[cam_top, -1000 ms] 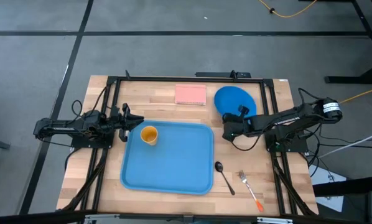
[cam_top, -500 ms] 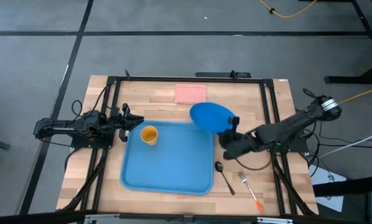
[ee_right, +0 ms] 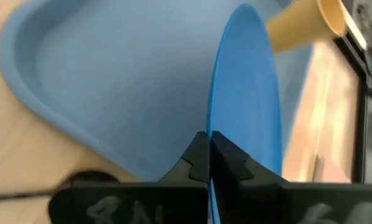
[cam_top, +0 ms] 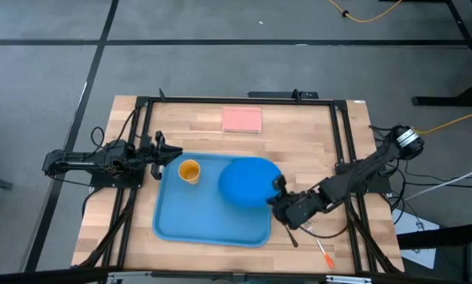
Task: Pick and place plate/cup/fork/spoon on tray
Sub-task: Put the blue plate on the blue tray
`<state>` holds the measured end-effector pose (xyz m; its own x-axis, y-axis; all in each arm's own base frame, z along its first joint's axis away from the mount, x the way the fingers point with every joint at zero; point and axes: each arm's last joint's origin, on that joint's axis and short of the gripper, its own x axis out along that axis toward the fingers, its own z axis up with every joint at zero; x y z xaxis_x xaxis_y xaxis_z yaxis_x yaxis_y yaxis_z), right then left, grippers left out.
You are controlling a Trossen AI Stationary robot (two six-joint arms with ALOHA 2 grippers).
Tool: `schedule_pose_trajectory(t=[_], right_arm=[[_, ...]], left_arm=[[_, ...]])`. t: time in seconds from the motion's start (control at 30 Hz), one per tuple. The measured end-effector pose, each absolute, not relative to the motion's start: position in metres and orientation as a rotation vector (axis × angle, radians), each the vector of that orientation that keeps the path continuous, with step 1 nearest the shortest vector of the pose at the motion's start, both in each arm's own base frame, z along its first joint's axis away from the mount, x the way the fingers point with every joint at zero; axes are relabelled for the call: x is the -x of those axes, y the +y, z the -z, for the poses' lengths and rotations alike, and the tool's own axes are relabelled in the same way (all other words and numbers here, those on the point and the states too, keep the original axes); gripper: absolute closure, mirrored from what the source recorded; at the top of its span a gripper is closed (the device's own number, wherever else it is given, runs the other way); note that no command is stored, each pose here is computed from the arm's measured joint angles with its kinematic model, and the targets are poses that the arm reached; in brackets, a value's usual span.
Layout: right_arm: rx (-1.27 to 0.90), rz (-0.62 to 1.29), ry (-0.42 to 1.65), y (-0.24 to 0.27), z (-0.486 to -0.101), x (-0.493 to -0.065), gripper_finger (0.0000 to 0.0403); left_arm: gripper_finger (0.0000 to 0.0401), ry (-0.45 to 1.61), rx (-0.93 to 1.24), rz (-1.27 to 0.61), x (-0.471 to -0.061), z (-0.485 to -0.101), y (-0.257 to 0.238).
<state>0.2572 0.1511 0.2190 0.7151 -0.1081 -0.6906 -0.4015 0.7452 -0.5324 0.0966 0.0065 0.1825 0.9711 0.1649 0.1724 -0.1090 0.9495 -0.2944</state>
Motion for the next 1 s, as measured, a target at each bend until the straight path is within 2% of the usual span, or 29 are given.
schedule_pose_trajectory(t=[0.43, 1.0], right_arm=[[0.695, -0.396, 0.644, 0.163, -0.21, -0.278, 0.0402], [0.608, -0.409, 0.607, 0.153, -0.177, -0.315, 0.0392]], left_arm=[[0.0346, -0.197, 0.287, -0.14, -0.097, -0.183, 0.007], [0.0346, -0.197, 0.287, -0.141, -0.097, -0.182, 0.007]])
